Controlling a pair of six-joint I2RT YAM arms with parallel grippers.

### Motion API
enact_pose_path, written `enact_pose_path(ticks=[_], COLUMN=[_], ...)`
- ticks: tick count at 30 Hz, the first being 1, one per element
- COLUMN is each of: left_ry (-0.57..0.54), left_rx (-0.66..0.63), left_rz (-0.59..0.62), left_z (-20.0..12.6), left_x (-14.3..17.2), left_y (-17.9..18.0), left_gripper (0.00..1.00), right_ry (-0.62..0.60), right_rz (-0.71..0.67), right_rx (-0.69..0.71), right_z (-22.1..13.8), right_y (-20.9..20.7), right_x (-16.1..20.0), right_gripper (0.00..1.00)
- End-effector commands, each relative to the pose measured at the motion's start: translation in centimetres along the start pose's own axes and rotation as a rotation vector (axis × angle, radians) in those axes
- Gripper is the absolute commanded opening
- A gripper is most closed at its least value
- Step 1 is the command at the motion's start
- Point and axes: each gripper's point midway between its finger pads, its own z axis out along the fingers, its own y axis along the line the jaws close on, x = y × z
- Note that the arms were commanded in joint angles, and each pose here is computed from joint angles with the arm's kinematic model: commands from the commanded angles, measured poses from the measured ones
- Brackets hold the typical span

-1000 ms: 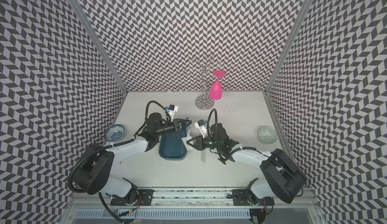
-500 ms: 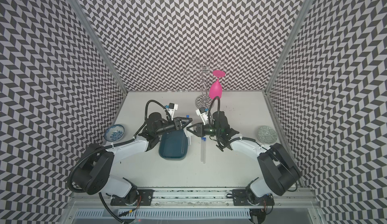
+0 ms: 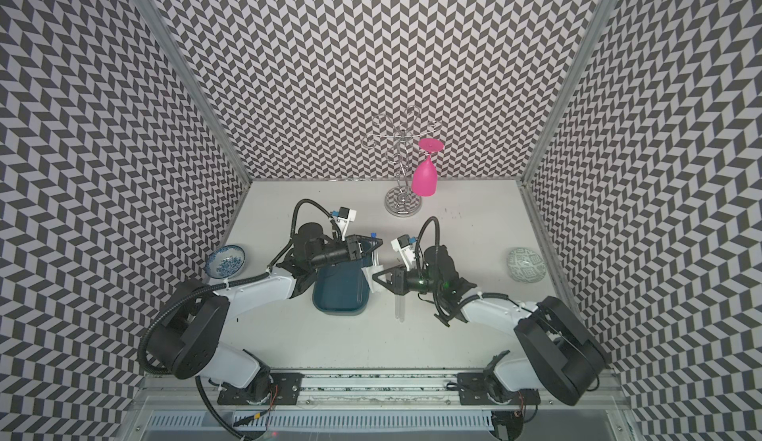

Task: Wipe the exteriors of test tubes
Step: Wipe the dirt from the test tube.

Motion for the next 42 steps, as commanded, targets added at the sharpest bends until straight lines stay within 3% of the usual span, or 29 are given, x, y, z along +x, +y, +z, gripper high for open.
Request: enact_pose_path(ticks=[1, 8, 13, 18, 25, 29, 33, 42], left_ry=[-0.022, -0.013, -0.016, -0.018, -0.015, -0.014, -0.014, -0.015], left_rx=[0.061, 0.074, 0.074, 0.073, 0.07, 0.068, 0.07, 0.071], left_rz=[0.025, 0.032, 0.034, 0.032, 0.029, 0.025, 0.023, 0.031], left_z=[0.2, 0.0, -0.1, -0.1, 0.0, 0.0, -0.1, -0.4], left_x=[-1.3, -1.2, -1.1, -1.2, -1.1, -1.0, -1.0, -0.9], left_y=[-1.9, -2.5, -2.5, -2.5, -2.1, -2.0, -2.0, -2.3], left_gripper=[0.18, 0.18, 0.18, 0.18, 0.18, 0.18, 0.18, 0.18], right_ry=[-0.034, -0.103, -0.098, -0.073, 0.005, 0.022, 0.003, -0.087], right_rz=[-0.057, -0.136, -0.148, -0.105, -0.019, 0.0, -0.045, -0.153], right_rx=[-0.002, -0.013, -0.016, 0.004, 0.021, 0.031, 0.032, 0.004], right_z=[0.5, 1.0, 1.5, 1.3, 0.7, 0.5, 1.0, 1.3], right_y=[0.8, 1.3, 1.2, 0.2, -0.4, -0.7, -0.1, 1.4], right_x=[-2.1, -8.4, -9.4, -6.6, 0.6, 1.9, 0.1, -8.3], right_gripper=[0.19, 0.19, 0.19, 0.19, 0.19, 0.19, 0.19, 0.18])
